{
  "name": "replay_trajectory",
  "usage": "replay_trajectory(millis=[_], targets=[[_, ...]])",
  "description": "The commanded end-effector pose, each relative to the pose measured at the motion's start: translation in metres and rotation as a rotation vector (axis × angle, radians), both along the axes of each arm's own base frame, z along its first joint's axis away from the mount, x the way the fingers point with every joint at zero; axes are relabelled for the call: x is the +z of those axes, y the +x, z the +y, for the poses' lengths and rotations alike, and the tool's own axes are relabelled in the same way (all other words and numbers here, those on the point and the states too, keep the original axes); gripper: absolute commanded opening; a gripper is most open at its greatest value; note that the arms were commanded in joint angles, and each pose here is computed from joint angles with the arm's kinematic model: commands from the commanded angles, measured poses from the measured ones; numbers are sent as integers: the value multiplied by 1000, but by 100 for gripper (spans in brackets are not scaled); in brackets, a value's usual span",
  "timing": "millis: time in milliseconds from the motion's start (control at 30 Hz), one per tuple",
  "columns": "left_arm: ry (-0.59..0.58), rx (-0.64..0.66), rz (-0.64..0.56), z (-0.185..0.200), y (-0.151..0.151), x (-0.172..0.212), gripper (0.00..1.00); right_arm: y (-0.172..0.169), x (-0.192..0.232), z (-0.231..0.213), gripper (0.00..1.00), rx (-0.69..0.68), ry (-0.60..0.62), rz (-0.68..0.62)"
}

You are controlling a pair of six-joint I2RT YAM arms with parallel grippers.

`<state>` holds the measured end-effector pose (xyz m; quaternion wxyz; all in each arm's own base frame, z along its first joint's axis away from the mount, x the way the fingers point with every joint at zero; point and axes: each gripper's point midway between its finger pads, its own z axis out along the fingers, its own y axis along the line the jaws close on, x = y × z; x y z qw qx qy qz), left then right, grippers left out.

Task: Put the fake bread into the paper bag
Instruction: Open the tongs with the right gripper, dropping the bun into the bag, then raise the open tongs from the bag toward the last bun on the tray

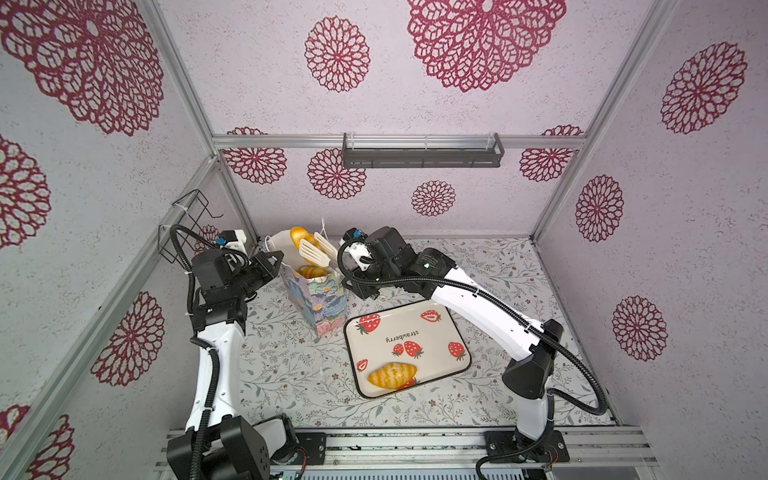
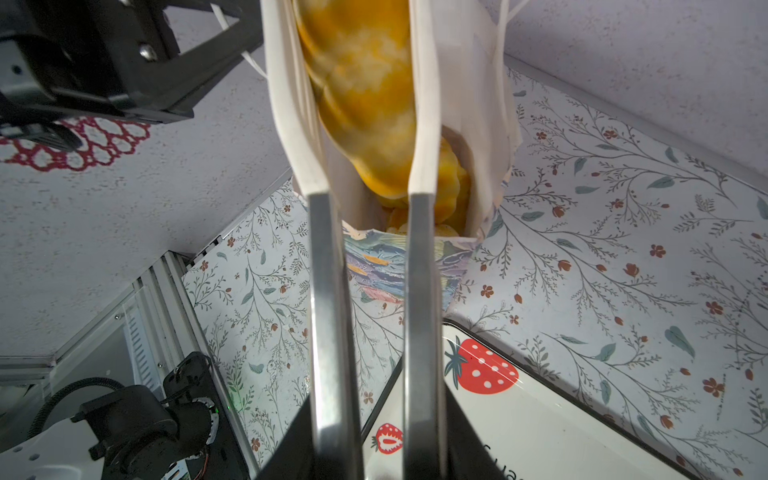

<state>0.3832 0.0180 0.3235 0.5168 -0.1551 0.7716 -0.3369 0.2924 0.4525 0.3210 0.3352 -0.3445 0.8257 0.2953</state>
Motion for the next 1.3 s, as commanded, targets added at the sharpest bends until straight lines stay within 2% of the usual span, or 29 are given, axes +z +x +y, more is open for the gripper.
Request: replay_trajectory(millis=[0,233,733,1267], targets=[[-3,0,-22,1,-2,4,0,2,43,6,37,9,113,-64],[-3,3,-21,2,-3,4,0,2,41,7,44,11,113,-56],[-3,7,-23,4,-3,4,0,0,44,3,48,4,107,-64],[-8,9,-22,4,-3,4,0,-14,57,-29,46,-42,80,-94]])
